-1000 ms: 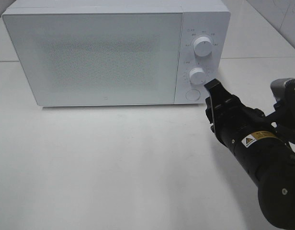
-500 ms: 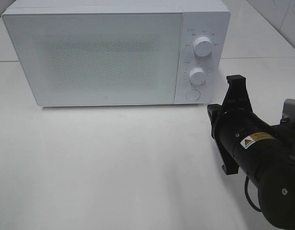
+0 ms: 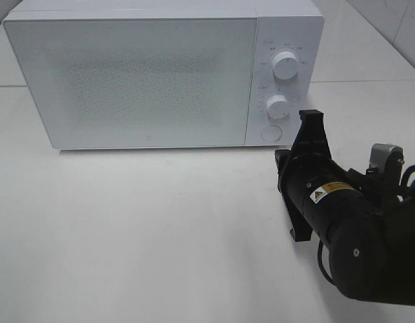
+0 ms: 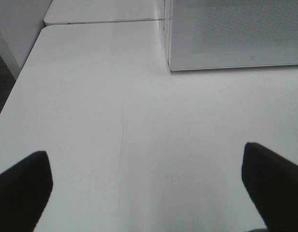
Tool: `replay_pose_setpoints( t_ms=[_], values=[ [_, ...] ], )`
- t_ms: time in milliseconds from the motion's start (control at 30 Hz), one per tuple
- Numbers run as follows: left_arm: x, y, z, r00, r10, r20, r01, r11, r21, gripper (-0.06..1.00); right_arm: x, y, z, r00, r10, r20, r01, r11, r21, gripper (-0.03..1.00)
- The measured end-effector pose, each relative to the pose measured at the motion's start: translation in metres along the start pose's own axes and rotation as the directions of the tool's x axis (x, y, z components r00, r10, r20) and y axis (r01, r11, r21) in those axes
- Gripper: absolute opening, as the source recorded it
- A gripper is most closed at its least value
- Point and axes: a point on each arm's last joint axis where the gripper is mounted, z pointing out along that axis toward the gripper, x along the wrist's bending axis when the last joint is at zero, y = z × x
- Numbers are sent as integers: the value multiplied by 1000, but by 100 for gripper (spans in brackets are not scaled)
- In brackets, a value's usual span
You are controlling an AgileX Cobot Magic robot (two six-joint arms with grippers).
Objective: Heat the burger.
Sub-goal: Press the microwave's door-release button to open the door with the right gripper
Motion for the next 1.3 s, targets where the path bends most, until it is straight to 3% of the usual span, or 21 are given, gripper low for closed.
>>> replay_pose_setpoints(
  t_ms=[733, 1300],
  values=[
    [0, 0, 0, 1000, 0, 0, 0, 1000, 0, 99, 7, 13, 84, 996, 60, 58, -59, 998, -26, 1],
    [0, 0, 0, 1000, 0, 0, 0, 1000, 0, 99, 2, 20, 127, 992, 77, 100, -73, 996, -45, 1]
  ],
)
